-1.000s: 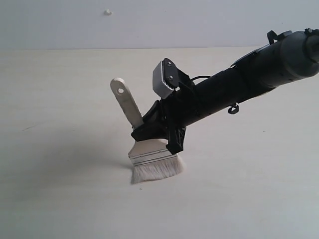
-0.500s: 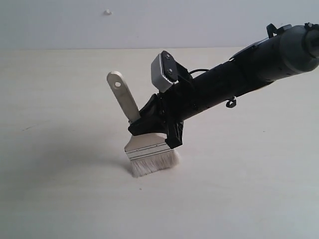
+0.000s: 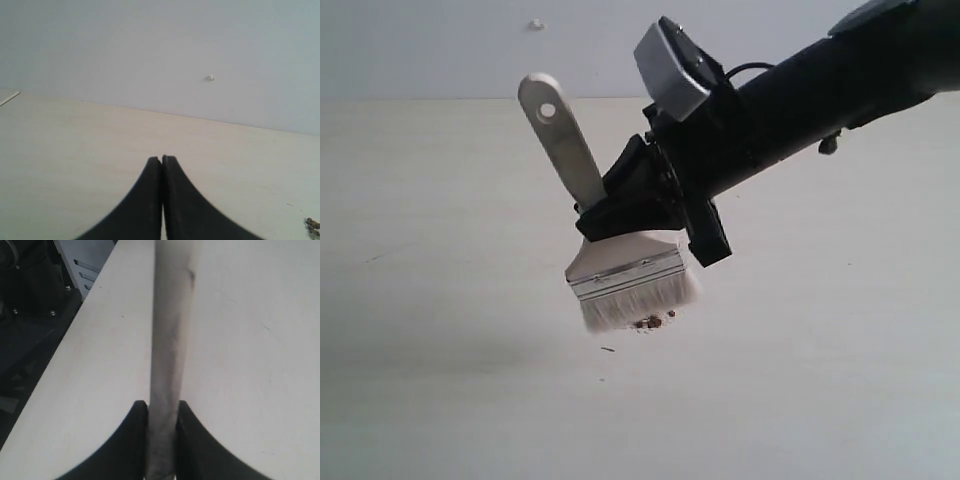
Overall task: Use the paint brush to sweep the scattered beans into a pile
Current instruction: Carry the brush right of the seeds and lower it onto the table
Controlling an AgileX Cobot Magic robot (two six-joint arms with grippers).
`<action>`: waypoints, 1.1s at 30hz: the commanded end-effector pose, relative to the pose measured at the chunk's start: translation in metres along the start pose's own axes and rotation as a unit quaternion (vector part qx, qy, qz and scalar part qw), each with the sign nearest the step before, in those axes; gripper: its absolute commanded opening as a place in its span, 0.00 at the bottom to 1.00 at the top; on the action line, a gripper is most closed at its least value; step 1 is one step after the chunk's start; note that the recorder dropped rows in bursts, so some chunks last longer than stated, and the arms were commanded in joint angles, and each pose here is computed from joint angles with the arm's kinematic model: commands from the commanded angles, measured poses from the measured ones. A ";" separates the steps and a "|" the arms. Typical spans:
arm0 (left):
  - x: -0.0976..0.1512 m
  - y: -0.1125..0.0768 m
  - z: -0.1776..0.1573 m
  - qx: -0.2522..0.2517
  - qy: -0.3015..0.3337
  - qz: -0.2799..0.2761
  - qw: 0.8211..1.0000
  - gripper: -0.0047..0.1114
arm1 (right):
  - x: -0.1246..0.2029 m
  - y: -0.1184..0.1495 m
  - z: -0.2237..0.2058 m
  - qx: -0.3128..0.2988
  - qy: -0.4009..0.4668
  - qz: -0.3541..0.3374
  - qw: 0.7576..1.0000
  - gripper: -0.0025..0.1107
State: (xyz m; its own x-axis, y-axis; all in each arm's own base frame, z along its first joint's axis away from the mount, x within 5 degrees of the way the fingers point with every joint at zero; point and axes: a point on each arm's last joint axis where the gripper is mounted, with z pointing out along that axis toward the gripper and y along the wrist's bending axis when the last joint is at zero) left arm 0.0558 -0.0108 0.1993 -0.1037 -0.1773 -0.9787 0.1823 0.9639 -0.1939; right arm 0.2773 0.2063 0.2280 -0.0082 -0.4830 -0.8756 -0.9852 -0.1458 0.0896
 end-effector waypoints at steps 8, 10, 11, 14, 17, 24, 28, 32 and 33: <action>-0.001 0.000 -0.001 0.004 -0.005 0.001 1.000 0.04 | -0.056 0.030 -0.055 0.152 0.027 0.036 0.987 0.02; -0.001 0.000 -0.001 0.004 -0.005 0.001 1.000 0.04 | -0.059 0.030 -0.065 0.207 0.035 0.065 0.976 0.02; -0.001 0.000 -0.001 0.004 -0.005 0.001 1.000 0.04 | -0.061 0.030 -0.070 0.231 0.038 0.081 0.969 0.02; -0.001 0.000 -0.001 0.004 -0.005 0.001 1.000 0.04 | -0.063 0.032 -0.080 0.282 0.046 0.122 0.951 0.02; -0.001 0.000 -0.001 0.004 -0.005 0.001 1.000 0.04 | -0.061 0.033 -0.086 0.312 0.049 0.180 0.932 0.02; -0.001 -0.001 -0.001 0.005 -0.004 0.001 1.000 0.04 | -0.032 0.014 -0.104 0.359 0.062 0.306 0.880 0.02; -0.001 -0.001 -0.001 0.005 -0.004 0.001 1.000 0.04 | 0.003 -0.007 -0.131 0.389 0.056 0.399 0.828 0.02; -0.001 -0.001 -0.001 0.005 -0.004 0.001 1.000 0.04 | 0.036 -0.019 -0.137 0.372 0.077 0.460 0.802 0.02; -0.001 -0.001 -0.001 0.005 -0.004 0.001 1.000 0.04 | 0.045 -0.023 -0.136 0.365 0.084 0.475 0.797 0.02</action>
State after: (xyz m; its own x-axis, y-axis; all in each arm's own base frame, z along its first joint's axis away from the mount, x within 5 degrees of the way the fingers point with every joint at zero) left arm 0.0558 -0.0108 0.1993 -0.1037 -0.1773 -0.9787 0.1823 0.9639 -0.1939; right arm 0.3156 0.0786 0.2667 -0.7987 -0.2129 -0.5628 -0.4289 0.8574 0.2843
